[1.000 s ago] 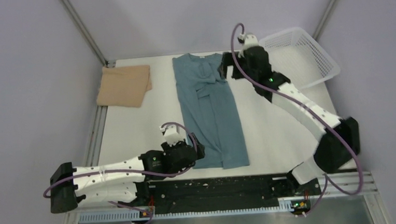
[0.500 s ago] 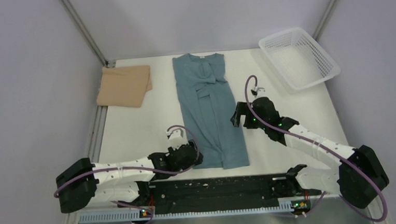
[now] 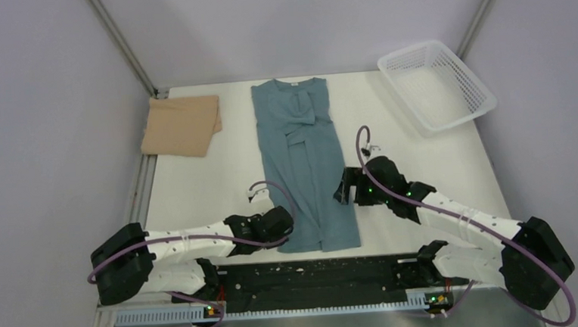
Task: Fold and stack the t-shirts
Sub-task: Grab the bottom of the folded rectangular tshirt with both arms, then fold the folded rectangular tshirt in 1/3 of the way
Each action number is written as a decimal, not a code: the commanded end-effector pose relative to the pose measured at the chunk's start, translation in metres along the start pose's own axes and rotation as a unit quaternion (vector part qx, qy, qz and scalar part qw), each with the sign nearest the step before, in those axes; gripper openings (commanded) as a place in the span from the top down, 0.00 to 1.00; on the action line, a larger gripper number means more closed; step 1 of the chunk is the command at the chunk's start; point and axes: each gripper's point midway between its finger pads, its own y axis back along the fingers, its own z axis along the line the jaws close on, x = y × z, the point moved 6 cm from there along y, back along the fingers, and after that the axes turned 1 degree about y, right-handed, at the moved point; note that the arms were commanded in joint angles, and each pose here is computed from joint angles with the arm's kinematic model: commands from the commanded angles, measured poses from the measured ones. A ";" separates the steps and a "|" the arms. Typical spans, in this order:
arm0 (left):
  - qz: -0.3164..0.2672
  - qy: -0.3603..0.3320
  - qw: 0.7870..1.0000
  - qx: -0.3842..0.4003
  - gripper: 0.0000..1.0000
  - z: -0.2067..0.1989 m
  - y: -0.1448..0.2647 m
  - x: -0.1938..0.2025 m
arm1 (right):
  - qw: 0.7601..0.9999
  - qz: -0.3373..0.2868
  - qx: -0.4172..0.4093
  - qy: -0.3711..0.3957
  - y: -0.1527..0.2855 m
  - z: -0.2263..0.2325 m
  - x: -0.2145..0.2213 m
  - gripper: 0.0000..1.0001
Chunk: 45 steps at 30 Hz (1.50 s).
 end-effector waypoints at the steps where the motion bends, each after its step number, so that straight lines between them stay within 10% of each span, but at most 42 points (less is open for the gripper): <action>1: 0.059 -0.045 0.996 -0.046 1.00 0.024 0.003 0.016 | 0.992 0.123 -0.026 0.023 0.015 -0.005 0.055 0.18; 24: 0.071 -0.025 0.996 -0.042 1.00 0.028 0.010 0.019 | 0.958 0.283 -0.029 0.022 0.028 -0.026 0.121 0.51; 31: 0.078 0.007 0.997 -0.018 0.68 0.034 0.013 0.025 | 0.962 0.272 -0.019 0.007 0.025 -0.032 0.127 0.89; 36: 0.117 0.024 0.993 0.016 0.67 0.040 0.012 0.040 | 0.962 0.271 -0.020 0.005 0.025 -0.033 0.129 0.93; 45: 0.133 0.024 0.991 -0.012 1.00 0.043 0.014 0.043 | 0.959 0.283 -0.030 0.008 0.030 -0.033 0.133 1.00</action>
